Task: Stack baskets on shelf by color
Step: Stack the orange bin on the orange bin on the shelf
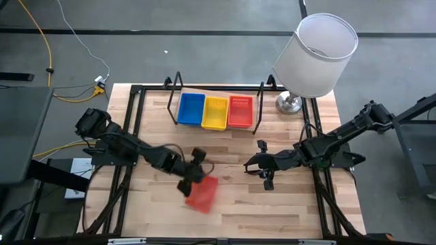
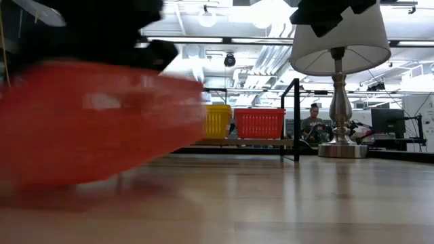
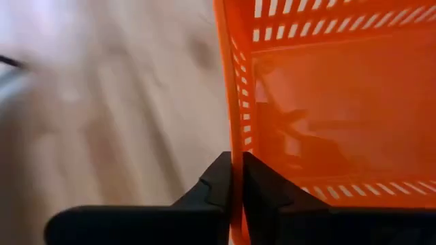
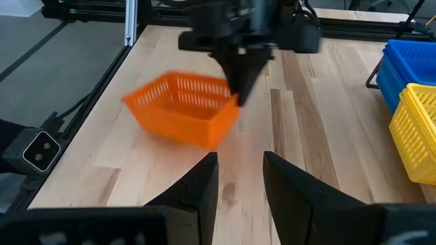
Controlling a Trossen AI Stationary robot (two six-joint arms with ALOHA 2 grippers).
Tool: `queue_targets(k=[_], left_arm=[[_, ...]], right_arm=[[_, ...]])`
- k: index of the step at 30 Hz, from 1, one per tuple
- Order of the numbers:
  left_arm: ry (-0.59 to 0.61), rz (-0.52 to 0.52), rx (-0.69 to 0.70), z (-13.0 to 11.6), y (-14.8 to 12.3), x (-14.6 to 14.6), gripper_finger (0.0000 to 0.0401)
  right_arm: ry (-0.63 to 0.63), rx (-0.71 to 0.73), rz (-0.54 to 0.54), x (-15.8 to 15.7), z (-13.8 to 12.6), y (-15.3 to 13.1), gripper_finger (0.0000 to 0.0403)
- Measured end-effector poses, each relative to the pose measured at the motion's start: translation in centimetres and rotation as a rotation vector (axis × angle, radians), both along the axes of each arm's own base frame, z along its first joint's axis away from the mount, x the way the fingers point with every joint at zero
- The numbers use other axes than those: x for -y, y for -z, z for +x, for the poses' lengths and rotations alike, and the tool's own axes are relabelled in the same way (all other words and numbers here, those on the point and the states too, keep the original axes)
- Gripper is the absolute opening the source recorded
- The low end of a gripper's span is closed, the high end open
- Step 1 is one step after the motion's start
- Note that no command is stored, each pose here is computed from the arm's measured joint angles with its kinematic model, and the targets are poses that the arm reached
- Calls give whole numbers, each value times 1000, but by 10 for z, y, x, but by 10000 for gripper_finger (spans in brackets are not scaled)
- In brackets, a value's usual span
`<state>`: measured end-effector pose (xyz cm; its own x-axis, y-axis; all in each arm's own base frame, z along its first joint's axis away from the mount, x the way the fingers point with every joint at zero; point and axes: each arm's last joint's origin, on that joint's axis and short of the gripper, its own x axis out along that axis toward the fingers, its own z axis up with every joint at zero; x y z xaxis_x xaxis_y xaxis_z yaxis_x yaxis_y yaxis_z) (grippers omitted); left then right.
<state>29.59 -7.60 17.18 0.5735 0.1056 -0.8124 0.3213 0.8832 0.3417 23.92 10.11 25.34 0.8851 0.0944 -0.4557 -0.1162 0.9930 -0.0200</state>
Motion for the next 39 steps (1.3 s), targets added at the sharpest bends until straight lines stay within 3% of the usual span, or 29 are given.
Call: queue_targets(k=[6,11,18,25,30,36,39], left_arm=[[-162,26,184,20,-11,-37,5],[-228,101,207,33,-33,-57,3],[-220,390,192,52,-112,-75,1],[-261,561,232,57,-173,-114,1],[-285,573,201,61,-173,-147,0],[-275,543,151,77,-146,-176,0],[-268,566,149,88,-135,-185,0]], right_arm=[[1,0,0,0,0,0,103],[52,10,-17,1,0,0,103],[59,7,-34,1,-1,0,103],[61,-144,-75,-5,-14,14,103],[107,-230,-93,-11,-26,22,91],[188,-292,-140,-14,-39,28,16],[261,-328,-145,-13,-45,32,11]])
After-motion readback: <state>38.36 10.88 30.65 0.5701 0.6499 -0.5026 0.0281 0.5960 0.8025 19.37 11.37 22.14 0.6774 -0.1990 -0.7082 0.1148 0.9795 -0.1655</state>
